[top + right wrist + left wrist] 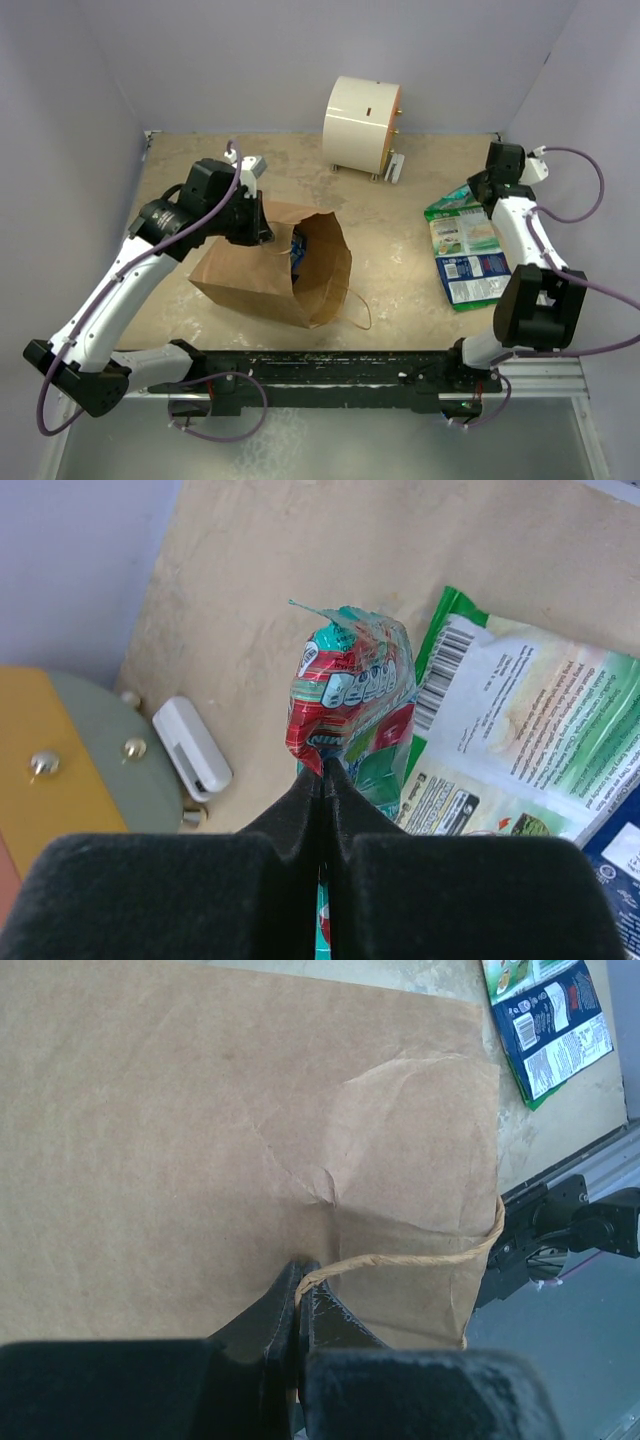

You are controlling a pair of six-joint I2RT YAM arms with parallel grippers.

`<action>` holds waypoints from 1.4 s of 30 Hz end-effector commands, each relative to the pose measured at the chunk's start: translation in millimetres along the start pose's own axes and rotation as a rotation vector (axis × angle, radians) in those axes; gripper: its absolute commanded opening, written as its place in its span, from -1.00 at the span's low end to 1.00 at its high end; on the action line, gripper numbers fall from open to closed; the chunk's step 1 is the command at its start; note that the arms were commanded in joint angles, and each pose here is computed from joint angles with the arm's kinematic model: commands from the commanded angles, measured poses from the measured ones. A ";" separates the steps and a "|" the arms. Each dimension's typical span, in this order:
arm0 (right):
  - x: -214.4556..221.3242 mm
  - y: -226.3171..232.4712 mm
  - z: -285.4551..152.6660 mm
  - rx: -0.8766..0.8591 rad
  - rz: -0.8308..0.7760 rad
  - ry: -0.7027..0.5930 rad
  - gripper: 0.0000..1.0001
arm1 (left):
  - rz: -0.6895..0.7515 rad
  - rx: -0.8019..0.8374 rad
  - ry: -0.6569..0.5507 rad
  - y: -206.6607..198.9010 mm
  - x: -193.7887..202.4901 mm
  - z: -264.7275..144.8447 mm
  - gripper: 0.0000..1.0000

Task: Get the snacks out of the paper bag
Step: Place the snack at the center of the board.

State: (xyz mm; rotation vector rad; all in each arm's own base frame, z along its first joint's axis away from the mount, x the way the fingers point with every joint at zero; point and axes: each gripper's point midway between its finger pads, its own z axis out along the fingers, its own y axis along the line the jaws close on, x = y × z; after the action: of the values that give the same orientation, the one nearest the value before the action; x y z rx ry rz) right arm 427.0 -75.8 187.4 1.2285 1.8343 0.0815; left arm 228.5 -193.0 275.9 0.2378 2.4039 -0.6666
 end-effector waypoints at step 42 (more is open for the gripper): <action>101.8 -118.2 24.1 0.181 0.012 0.204 -0.28 | 0.071 -0.026 -0.050 2.9 -17.4 -3.4 -1.00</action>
State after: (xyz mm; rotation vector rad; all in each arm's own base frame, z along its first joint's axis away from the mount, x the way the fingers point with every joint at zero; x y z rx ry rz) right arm 361.0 -84.6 60.3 1.5140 1.8651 0.0202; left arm 234.7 -193.4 269.0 0.3143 2.4102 -0.6252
